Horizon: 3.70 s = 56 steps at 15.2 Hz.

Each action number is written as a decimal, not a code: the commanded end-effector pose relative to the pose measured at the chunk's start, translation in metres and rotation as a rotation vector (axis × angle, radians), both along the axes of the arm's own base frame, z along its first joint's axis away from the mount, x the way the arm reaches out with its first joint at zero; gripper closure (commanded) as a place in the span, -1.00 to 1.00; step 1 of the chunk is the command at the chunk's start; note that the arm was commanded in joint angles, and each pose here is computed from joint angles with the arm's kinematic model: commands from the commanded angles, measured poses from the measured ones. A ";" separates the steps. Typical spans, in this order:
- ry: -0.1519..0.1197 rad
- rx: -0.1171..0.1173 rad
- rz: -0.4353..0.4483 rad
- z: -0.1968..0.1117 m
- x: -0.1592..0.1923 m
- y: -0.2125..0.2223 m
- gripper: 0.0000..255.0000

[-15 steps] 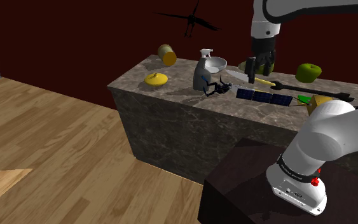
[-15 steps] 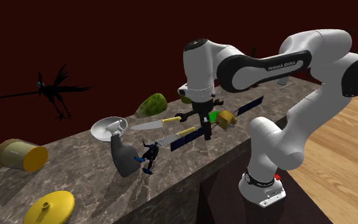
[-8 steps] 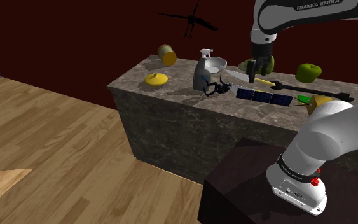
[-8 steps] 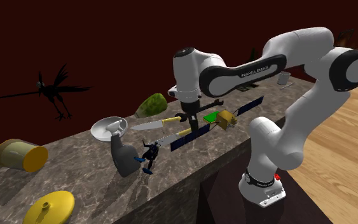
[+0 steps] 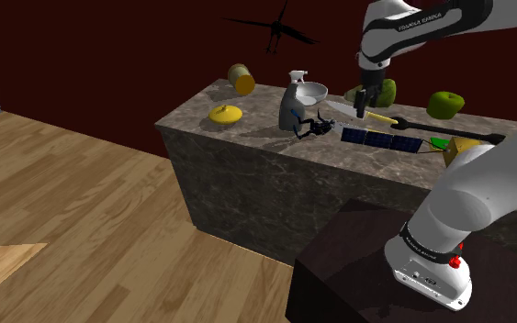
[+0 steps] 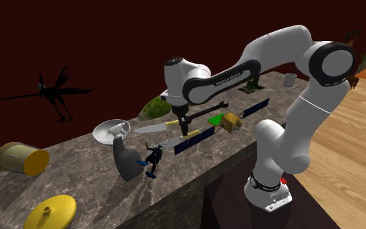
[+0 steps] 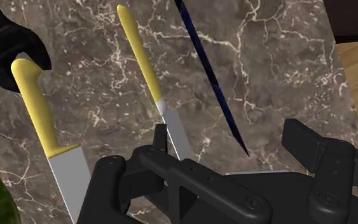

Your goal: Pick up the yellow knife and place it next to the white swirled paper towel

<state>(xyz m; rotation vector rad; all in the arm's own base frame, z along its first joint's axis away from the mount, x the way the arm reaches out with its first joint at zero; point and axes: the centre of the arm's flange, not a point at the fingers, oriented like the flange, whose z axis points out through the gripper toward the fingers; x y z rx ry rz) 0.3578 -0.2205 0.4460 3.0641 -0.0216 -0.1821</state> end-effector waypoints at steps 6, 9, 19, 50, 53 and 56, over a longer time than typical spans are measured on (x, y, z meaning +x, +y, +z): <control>-0.028 -0.017 0.083 -0.032 0.042 -0.068 -1.00; -0.039 -0.023 0.117 -0.046 0.062 -0.097 -1.00; -0.071 -0.041 0.212 -0.088 0.121 -0.173 -1.00; -0.071 -0.041 0.212 -0.085 0.120 -0.177 1.00; -0.071 -0.041 0.212 -0.070 0.120 -0.177 1.00; -0.071 -0.041 0.212 -0.054 0.120 -0.177 1.00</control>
